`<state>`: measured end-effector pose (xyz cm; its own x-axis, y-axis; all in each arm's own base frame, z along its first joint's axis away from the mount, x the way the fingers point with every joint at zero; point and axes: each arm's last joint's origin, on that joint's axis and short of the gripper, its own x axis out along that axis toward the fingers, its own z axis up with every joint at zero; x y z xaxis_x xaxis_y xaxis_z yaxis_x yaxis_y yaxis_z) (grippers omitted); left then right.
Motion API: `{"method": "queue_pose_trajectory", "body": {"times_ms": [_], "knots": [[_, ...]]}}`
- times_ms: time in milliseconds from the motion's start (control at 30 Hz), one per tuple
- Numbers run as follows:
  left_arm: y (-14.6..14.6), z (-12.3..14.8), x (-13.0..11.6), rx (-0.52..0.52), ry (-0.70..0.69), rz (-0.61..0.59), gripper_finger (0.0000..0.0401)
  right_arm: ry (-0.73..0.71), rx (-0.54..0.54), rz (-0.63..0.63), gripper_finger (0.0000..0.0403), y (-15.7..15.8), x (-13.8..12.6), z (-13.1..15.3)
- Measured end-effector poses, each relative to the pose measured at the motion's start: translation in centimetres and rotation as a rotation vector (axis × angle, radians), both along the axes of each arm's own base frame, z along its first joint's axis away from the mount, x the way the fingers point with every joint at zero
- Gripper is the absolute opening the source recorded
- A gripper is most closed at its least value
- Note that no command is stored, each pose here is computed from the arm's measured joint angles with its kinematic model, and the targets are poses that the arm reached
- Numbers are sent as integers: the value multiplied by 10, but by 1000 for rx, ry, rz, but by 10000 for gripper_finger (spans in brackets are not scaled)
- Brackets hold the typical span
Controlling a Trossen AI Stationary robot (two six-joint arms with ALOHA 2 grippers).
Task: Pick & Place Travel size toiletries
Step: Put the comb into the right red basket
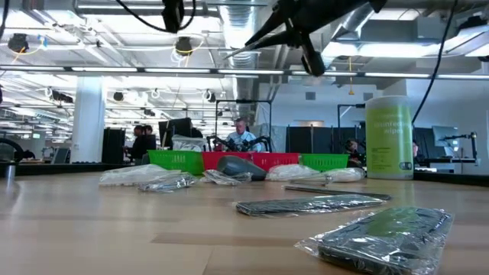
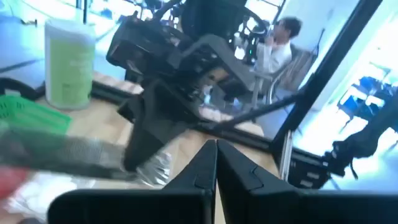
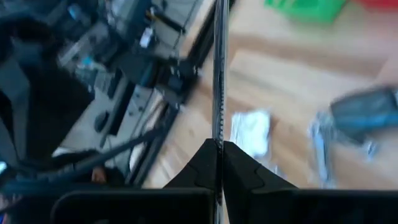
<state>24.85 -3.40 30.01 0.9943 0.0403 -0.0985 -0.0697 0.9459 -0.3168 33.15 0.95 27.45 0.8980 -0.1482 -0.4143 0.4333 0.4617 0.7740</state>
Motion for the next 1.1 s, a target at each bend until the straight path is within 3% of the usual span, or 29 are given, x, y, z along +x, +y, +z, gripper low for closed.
{"method": "queue_pose_trajectory", "body": {"times_ms": [200,367,467,733,933,1100], "knots": [[2,1,0,-31,-6,13,2,34,-13,-120,1,-33,-8,3],[-5,-12,9,-69,50,-7,2,162,37,-344,0,-90,-19,-14],[-12,-20,14,-74,82,-26,2,241,87,-408,0,-123,-25,-32],[-21,-32,20,-88,127,-49,2,328,230,-474,0,-174,-24,-73],[-21,-32,20,-88,130,-50,2,349,241,-443,0,-192,1,-78],[-21,-32,20,-87,132,-50,2,478,218,-408,0,-203,22,-73]]}}
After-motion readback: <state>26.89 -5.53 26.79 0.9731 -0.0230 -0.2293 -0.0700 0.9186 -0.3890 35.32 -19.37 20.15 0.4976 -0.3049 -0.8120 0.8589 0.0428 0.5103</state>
